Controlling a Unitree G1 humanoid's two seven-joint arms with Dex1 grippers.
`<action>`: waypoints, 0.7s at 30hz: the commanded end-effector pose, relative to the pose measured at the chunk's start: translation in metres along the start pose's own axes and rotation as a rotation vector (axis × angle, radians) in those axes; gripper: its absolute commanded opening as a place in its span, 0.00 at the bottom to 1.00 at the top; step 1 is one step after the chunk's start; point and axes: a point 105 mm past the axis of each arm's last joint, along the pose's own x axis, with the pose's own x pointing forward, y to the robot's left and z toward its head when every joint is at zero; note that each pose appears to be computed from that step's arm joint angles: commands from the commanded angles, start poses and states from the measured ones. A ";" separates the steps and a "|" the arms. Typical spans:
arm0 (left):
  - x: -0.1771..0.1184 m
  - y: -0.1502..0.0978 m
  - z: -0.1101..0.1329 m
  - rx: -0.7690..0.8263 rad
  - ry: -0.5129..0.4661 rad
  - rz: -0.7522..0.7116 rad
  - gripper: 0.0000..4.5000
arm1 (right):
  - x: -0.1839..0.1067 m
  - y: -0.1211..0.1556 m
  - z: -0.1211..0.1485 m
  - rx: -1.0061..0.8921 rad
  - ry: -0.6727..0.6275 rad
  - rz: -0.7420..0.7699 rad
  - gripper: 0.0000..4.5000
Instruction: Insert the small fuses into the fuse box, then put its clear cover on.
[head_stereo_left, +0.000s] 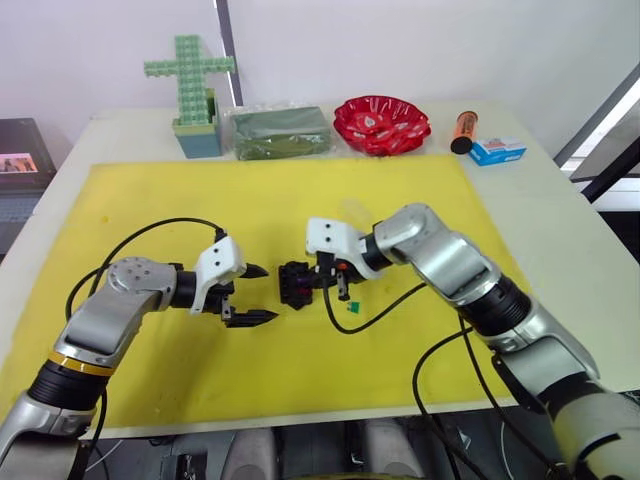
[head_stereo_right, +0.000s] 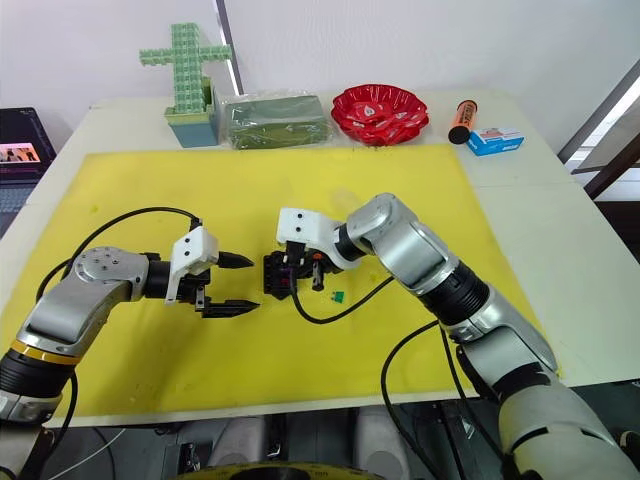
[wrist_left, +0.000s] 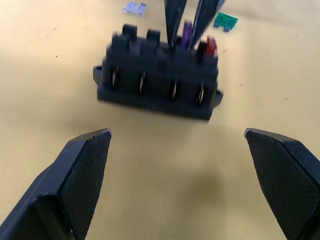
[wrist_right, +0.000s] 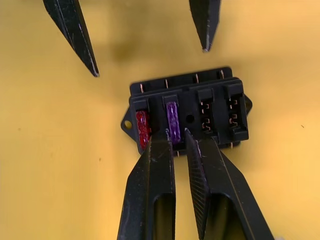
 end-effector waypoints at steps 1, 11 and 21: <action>-0.004 0.004 0.010 0.042 -0.021 0.018 1.00 | -0.016 -0.001 0.021 -0.053 -0.055 -0.024 0.11; -0.003 0.004 0.010 0.047 -0.022 0.012 1.00 | -0.017 0.001 0.026 -0.056 -0.072 -0.018 0.11; -0.005 0.004 0.009 0.043 -0.018 0.019 1.00 | -0.012 0.003 0.053 -0.033 -0.223 0.006 0.01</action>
